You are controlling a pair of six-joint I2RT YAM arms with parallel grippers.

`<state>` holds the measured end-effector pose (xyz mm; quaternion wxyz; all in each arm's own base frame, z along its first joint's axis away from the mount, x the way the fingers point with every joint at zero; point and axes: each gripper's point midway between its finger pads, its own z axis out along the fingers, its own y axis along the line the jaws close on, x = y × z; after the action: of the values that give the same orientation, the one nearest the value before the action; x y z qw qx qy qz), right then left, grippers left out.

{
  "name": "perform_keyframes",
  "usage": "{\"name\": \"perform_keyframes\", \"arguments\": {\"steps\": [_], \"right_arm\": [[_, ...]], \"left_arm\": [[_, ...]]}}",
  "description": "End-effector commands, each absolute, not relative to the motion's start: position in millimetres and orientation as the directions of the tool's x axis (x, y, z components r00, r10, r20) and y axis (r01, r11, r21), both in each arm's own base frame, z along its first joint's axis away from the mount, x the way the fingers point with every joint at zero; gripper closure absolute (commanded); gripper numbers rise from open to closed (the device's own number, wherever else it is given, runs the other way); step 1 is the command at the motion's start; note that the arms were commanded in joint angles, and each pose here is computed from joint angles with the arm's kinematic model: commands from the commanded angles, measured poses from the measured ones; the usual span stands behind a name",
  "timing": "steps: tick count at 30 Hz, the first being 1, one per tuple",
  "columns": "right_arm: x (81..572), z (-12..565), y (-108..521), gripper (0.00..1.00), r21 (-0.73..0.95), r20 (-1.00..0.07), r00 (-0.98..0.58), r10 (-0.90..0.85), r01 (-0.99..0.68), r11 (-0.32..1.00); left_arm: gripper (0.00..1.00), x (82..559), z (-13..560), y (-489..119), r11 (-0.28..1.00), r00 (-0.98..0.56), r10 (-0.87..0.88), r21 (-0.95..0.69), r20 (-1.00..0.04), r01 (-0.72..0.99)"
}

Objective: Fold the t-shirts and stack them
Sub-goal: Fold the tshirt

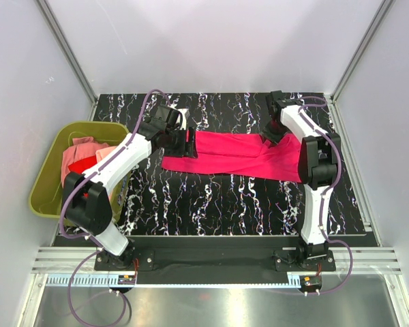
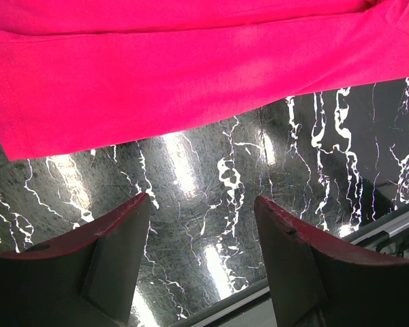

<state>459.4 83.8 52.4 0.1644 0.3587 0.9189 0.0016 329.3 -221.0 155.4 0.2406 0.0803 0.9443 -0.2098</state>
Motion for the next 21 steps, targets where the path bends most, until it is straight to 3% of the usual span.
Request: {"name": "perform_keyframes", "arguments": {"steps": [1, 4, 8, 9, 16, 21], "right_arm": [[466, 61, 90, 0.58, 0.127, -0.331, -0.679, 0.656, 0.656, 0.744], [469, 61, 94, 0.66, 0.139, -0.334, -0.686, 0.646, 0.642, 0.754], [480, 69, 105, 0.98, 0.166, -0.374, -0.708, 0.599, 0.584, 0.795], [486, 73, 109, 1.00, 0.179, -0.394, -0.717, 0.575, 0.554, 0.813], [492, 62, 122, 1.00, 0.179, -0.402, -0.761, 0.510, 0.481, 0.858], [497, 61, 127, 0.87, 0.198, -0.415, -0.777, 0.473, 0.430, 0.881]], "left_arm": [[0.33, 339, 161, -220, 0.902, -0.852, 0.052, -0.342, -0.522, 0.264], [0.33, 339, 161, -220, 0.903, -0.850, 0.051, -0.340, -0.525, 0.264], [0.33, 339, 162, -220, 0.903, -0.850, 0.052, -0.338, -0.525, 0.264], [0.33, 339, 162, -220, 0.904, -0.850, 0.052, -0.337, -0.525, 0.263], [0.33, 340, 160, -219, 0.905, -0.852, 0.055, -0.334, -0.521, 0.262], [0.33, 340, 158, -220, 0.906, -0.852, 0.058, -0.331, -0.520, 0.263]]}}
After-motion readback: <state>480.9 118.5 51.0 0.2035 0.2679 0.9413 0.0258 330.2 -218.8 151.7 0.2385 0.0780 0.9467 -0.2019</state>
